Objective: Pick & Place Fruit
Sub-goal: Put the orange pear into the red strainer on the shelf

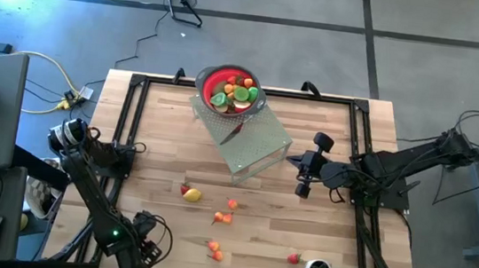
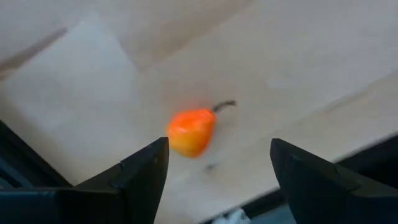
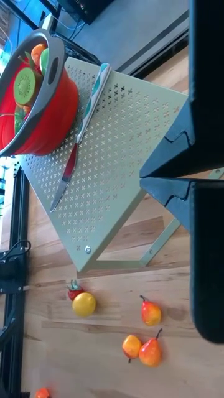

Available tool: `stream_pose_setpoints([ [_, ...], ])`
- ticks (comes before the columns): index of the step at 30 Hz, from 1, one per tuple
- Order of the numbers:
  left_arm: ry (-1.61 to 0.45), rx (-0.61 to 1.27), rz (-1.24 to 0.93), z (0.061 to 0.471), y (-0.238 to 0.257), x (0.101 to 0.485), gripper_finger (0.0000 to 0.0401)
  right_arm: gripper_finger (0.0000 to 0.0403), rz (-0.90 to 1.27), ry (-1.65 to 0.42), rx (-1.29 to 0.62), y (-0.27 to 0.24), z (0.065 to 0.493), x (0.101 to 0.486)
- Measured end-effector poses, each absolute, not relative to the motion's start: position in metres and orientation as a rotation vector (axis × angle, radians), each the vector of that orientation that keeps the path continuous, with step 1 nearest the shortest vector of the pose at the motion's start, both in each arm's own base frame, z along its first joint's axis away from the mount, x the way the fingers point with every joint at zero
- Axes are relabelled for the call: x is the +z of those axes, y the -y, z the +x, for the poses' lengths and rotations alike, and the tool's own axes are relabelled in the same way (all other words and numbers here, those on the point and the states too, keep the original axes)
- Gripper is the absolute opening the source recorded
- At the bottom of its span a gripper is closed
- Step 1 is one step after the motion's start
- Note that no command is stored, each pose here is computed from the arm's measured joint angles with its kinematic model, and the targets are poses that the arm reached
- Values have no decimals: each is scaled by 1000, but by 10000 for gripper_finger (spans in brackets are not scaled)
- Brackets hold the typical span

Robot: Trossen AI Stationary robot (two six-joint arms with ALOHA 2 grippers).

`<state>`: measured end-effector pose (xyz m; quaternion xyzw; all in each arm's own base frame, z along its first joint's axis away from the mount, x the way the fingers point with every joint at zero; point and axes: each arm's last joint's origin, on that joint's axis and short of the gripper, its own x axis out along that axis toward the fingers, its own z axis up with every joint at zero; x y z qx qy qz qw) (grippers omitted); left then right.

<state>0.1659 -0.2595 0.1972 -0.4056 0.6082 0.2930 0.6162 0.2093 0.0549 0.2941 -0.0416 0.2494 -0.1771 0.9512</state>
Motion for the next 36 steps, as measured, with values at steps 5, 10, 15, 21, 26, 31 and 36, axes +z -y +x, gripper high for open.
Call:
stream_pose_setpoints([
  [5, -1424, 713, -900, 161, 253, 187, 256, 2, -84, -507, -360, -55, 209, 294],
  [10, -1447, 683, -907, 157, 256, 182, 249, 2, -75, -490, -359, -55, 210, 296],
  [15, -1437, 653, -922, 149, 263, 179, 248, 2, -61, -466, -357, -56, 212, 298],
  [21, -1393, 691, -929, 142, 262, 174, 248, 2, -58, -460, -356, -56, 212, 298],
  [26, -1368, 679, -929, 143, 262, 174, 248, 2, -58, -460, -356, -56, 212, 298],
  [31, -1334, 668, -915, 144, 262, 174, 248, 2, -58, -460, -356, -56, 212, 298],
  [36, -1329, 668, -915, 144, 261, 174, 248, 2, -58, -460, -356, -56, 212, 298],
])
